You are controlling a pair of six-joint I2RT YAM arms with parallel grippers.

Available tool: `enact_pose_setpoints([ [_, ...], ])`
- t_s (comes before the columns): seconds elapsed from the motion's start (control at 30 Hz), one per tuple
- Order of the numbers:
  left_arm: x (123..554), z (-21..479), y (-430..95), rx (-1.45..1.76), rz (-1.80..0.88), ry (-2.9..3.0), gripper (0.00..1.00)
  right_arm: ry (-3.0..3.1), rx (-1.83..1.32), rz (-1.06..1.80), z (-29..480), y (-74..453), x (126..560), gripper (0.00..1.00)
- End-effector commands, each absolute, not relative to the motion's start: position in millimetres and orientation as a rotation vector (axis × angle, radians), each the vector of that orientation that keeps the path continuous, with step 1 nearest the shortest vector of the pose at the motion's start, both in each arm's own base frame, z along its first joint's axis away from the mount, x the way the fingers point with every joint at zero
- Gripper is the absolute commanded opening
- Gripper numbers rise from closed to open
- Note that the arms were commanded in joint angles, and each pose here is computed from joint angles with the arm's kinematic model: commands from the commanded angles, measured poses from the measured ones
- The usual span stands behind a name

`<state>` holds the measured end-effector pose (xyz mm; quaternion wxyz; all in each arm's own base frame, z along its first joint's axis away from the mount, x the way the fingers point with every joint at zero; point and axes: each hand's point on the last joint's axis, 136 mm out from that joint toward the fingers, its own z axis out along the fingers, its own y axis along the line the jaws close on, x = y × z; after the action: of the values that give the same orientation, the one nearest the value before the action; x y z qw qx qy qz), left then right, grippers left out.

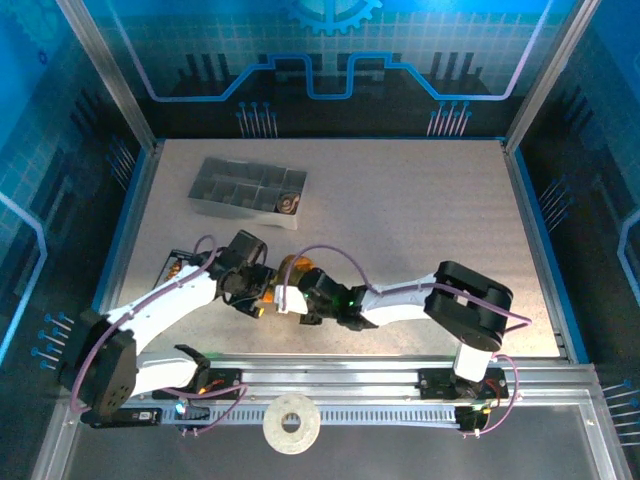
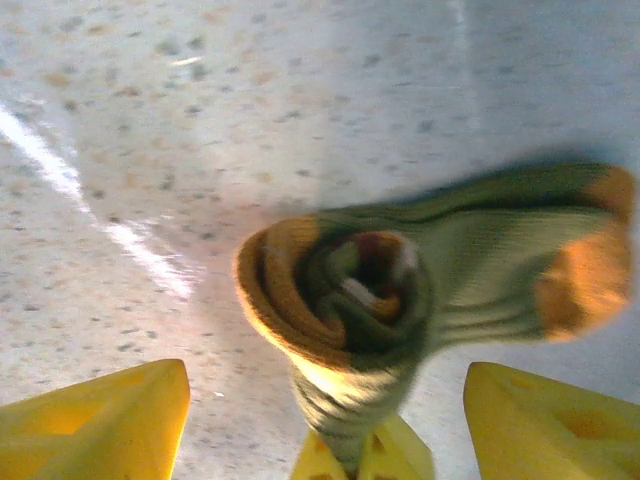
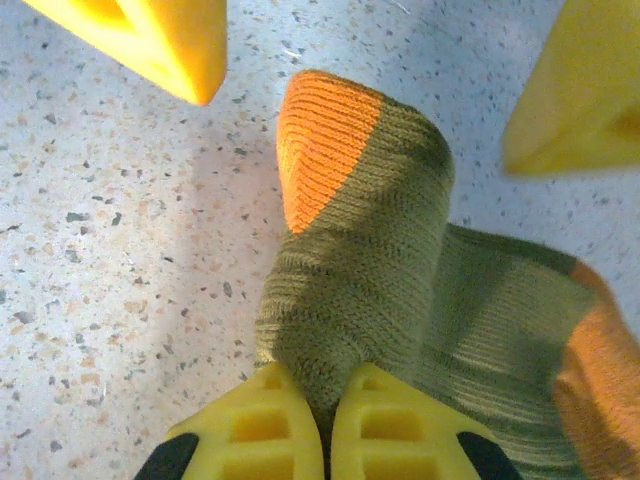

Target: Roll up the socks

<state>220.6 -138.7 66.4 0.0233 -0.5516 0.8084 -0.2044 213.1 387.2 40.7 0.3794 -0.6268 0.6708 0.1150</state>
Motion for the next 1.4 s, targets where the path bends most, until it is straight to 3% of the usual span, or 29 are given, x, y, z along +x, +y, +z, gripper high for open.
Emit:
enact_pose_setpoints([
  [0.0,228,69,-140,-1.613,-0.732,2.489,0.72,2.084,-1.667,0.568,-18,343,169,0.0],
  [0.27,229,61,-152,-1.481,-0.874,2.49,0.58,2.423,-1.402,0.952,-33,328,176,0.0],
  [0.63,228,38,-162,-1.429,-0.821,2.559,0.62,2.562,-1.317,1.038,-36,329,188,0.0],
  [0.8,221,11,-156,-1.449,-0.705,2.613,0.52,2.575,-1.283,1.059,-34,332,195,0.0],
  [0.9,220,-2,-150,-1.423,-0.612,2.646,0.38,2.555,-1.301,1.059,-32,334,196,0.0],
  [1.03,197,-17,-140,-1.49,-0.464,2.723,0.15,2.411,-1.357,0.999,-12,339,205,0.2],
  [1.17,181,-17,-131,-1.581,-0.365,2.733,0.01,2.1,-1.406,0.792,28,343,215,0.4],
  [1.37,171,-3,-130,-1.742,-0.212,2.744,0.0,1.734,-1.544,0.394,68,349,206,0.55],
])
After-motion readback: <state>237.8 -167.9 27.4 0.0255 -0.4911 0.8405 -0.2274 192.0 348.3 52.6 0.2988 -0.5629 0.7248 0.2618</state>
